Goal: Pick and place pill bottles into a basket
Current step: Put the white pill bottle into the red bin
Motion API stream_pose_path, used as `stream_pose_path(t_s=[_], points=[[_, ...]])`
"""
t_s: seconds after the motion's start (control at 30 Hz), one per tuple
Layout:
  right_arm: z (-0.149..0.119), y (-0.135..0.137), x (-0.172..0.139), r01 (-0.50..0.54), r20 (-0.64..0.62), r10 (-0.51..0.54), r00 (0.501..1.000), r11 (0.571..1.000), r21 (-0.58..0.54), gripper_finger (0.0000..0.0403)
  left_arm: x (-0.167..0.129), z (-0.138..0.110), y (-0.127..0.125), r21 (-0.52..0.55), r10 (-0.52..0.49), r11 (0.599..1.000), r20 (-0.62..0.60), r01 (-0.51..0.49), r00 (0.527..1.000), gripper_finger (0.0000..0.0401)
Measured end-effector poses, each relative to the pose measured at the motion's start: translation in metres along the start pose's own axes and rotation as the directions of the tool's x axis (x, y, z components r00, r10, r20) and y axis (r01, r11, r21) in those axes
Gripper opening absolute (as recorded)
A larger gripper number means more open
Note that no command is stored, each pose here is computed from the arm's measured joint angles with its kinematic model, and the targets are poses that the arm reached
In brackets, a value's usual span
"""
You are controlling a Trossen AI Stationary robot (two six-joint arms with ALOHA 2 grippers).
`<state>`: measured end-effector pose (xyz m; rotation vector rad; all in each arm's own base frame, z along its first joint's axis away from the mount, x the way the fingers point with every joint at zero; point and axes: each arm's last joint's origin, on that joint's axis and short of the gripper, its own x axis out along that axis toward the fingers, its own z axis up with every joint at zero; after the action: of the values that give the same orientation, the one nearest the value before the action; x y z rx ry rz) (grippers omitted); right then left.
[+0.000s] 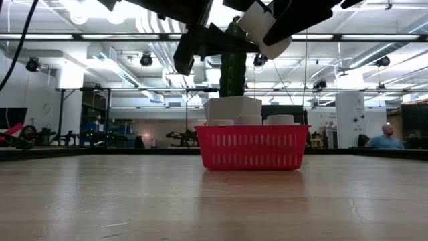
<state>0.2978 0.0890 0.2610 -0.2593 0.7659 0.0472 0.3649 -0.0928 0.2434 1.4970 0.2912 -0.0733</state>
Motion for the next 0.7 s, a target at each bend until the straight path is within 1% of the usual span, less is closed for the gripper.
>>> stream_pose_path(t_s=[0.33, 0.7], points=[[0.0, 0.0, 0.0, 0.0, 0.0, 0.0, 1.0, 1.0, 0.0, 0.0182, -0.0051, 0.0074, 0.0017, -0.005, 0.009, 1.0, 0.015, -0.008, 1.0, 0.0248], [-0.0001, -0.003, 0.0008, 0.007, -0.001, -0.007, 1.0, 1.0, 0.003, 0.0182, -0.0059, 0.0091, 0.0011, -0.049, 0.006, 0.999, 0.015, -0.005, 1.0, 0.0248]])
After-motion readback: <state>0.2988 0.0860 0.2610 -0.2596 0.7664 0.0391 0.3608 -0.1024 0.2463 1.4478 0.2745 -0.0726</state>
